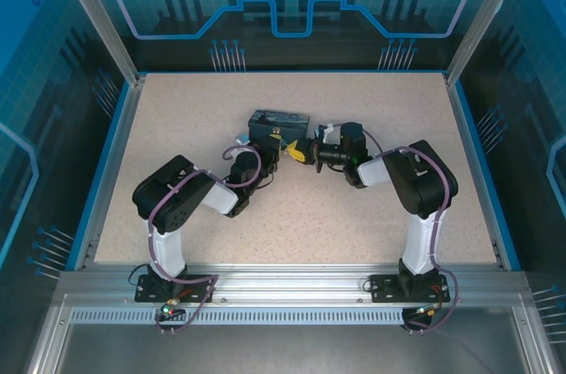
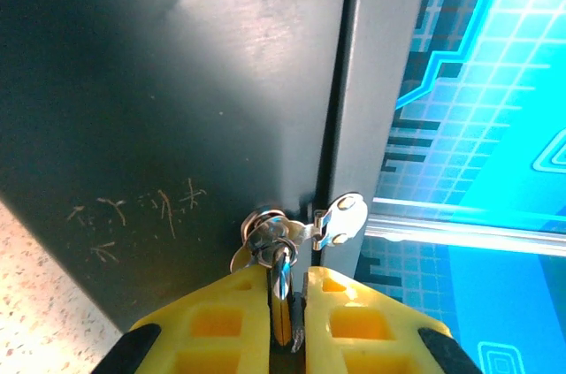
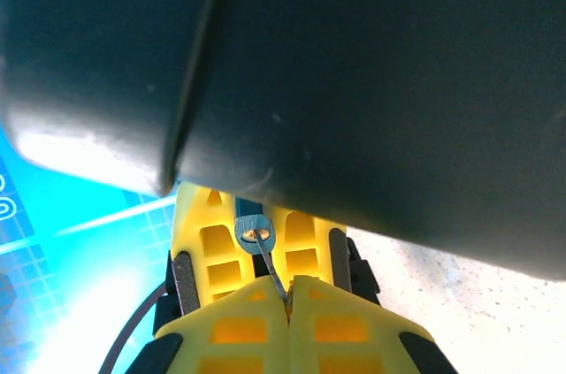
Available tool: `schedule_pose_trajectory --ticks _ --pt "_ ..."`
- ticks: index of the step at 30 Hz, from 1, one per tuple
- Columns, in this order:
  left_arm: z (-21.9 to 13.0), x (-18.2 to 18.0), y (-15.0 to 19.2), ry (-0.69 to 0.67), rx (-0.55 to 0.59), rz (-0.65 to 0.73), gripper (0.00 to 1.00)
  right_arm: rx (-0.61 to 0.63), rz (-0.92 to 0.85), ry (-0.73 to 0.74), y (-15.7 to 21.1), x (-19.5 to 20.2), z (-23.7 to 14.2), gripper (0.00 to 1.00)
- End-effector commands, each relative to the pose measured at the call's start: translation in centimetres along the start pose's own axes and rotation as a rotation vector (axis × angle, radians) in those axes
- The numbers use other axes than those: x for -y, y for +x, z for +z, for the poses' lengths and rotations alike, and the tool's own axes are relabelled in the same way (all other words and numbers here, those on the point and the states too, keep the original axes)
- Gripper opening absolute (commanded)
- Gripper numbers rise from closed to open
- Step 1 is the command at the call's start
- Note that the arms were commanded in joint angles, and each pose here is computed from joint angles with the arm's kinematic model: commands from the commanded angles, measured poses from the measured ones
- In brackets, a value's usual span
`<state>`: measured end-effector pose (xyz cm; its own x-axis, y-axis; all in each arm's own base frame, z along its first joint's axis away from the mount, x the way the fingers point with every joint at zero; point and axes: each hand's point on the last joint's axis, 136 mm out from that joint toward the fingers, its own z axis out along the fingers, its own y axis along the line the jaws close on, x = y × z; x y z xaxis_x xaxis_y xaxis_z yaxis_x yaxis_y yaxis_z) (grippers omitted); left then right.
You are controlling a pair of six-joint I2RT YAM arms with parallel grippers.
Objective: Unlock a padlock with a key
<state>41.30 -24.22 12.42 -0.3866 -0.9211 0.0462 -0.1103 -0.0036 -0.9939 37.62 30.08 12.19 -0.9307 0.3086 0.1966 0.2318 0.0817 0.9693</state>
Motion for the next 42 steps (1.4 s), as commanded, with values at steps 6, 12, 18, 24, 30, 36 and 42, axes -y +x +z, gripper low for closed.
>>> schedule_pose_trajectory --ticks 6,12,18,24,30,36,42 --pt "-2.5 3.8 9.6 0.124 -0.402 -0.025 0.0 0.053 -0.194 0.156 -0.3 -3.2 0.4 0.0" --pt "-2.6 3.2 9.6 0.108 -0.407 -0.021 0.0 0.061 -0.274 0.3 -0.2 -2.8 -0.6 0.0" --pt "-2.5 2.9 9.7 0.096 -0.409 -0.017 0.0 0.062 -0.379 0.403 -0.1 -2.3 -0.8 0.0" --pt "-2.4 2.8 10.0 0.092 -0.417 -0.015 0.0 0.069 -0.47 0.316 -0.1 -3.5 0.0 0.0" --pt "-2.4 3.2 10.1 0.099 -0.421 -0.014 0.0 0.055 -0.46 0.12 -0.2 -5.3 1.4 0.0" --pt "-2.2 3.6 10.4 0.117 -0.422 -0.024 0.0 0.067 -0.383 -0.009 -0.6 -5.4 1.9 0.0" --pt "-2.1 4.0 10.7 0.13 -0.427 -0.032 0.0 0.068 -0.325 -0.076 -1.0 -5.0 2.2 0.0"
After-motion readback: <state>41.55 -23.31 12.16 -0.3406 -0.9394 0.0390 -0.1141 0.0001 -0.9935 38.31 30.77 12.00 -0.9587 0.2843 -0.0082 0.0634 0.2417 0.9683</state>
